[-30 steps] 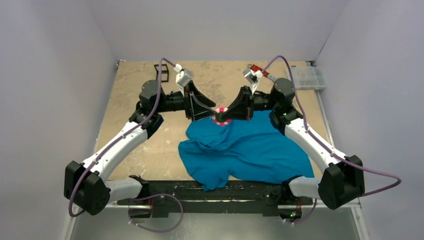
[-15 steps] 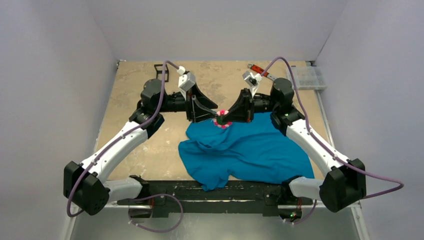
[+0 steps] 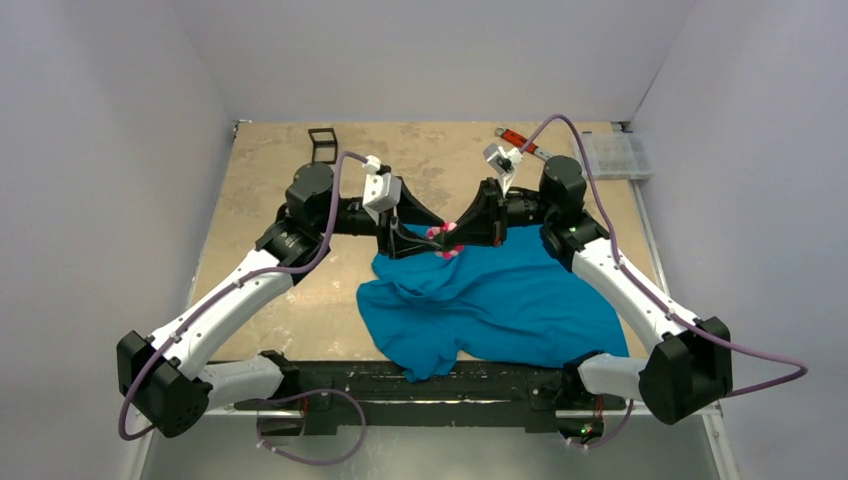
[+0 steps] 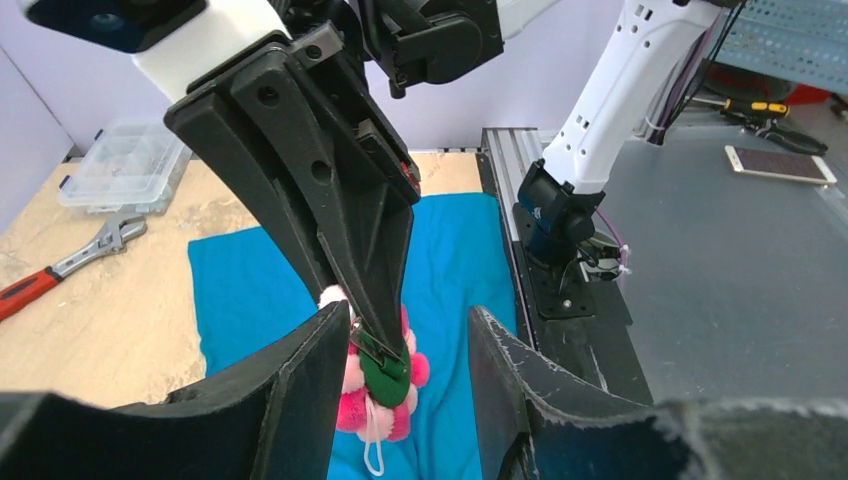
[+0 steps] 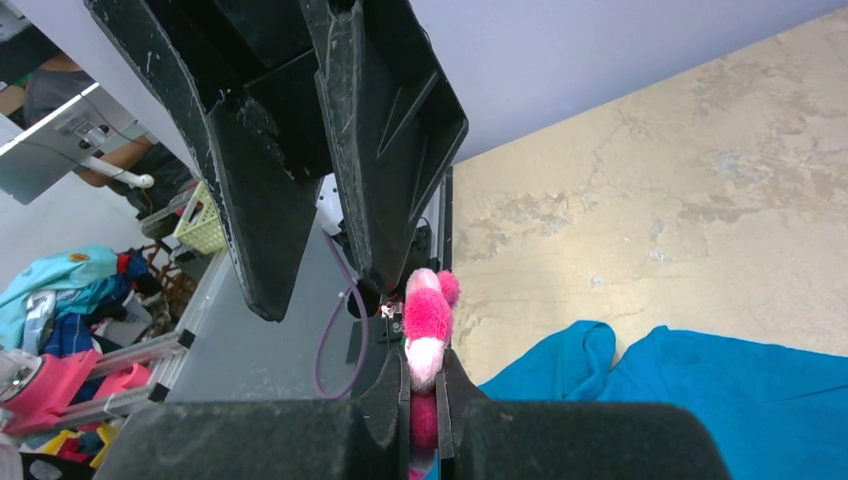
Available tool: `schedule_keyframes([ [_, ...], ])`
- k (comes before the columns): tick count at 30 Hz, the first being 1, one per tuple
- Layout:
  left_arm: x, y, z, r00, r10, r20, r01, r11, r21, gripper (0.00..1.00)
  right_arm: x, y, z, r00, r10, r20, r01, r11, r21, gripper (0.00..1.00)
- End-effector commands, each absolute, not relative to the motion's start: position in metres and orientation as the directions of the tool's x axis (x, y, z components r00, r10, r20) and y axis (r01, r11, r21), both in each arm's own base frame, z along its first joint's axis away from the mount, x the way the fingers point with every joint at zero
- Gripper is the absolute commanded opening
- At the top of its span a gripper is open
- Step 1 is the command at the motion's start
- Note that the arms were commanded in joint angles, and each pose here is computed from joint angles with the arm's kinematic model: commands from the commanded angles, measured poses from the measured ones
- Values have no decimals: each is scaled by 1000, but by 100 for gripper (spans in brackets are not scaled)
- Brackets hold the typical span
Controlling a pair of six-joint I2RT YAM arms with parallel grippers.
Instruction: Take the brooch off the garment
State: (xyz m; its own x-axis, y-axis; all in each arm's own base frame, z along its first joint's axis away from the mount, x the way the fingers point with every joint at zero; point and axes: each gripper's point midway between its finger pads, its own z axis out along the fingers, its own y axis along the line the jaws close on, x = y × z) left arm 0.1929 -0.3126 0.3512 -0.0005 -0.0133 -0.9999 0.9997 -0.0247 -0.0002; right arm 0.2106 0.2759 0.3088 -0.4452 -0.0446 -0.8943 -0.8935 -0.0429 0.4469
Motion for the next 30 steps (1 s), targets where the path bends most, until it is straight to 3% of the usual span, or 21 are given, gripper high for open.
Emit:
schedule_keyframes([
  [1,186,-314,364,105,-25,-994,993,-57,107,46,208,278,327,-388,-35,-921,-918,-76,389,0],
  [13,183,-311,351,72,24,-997,995,-65,70,39,209,278,329,-383,-32,-923,-921,-71,384,0],
  [20,203,-293,382,-29,-67,-997,996,77,-34,49,216,278,333,-320,-13,-947,-947,-35,320,0],
  [24,220,-280,369,-49,-35,-998,990,134,-53,55,218,278,341,-255,4,-967,-967,-15,254,0],
  [30,213,-287,358,14,41,-999,998,69,16,58,214,278,349,-204,13,-979,-979,-27,204,0],
])
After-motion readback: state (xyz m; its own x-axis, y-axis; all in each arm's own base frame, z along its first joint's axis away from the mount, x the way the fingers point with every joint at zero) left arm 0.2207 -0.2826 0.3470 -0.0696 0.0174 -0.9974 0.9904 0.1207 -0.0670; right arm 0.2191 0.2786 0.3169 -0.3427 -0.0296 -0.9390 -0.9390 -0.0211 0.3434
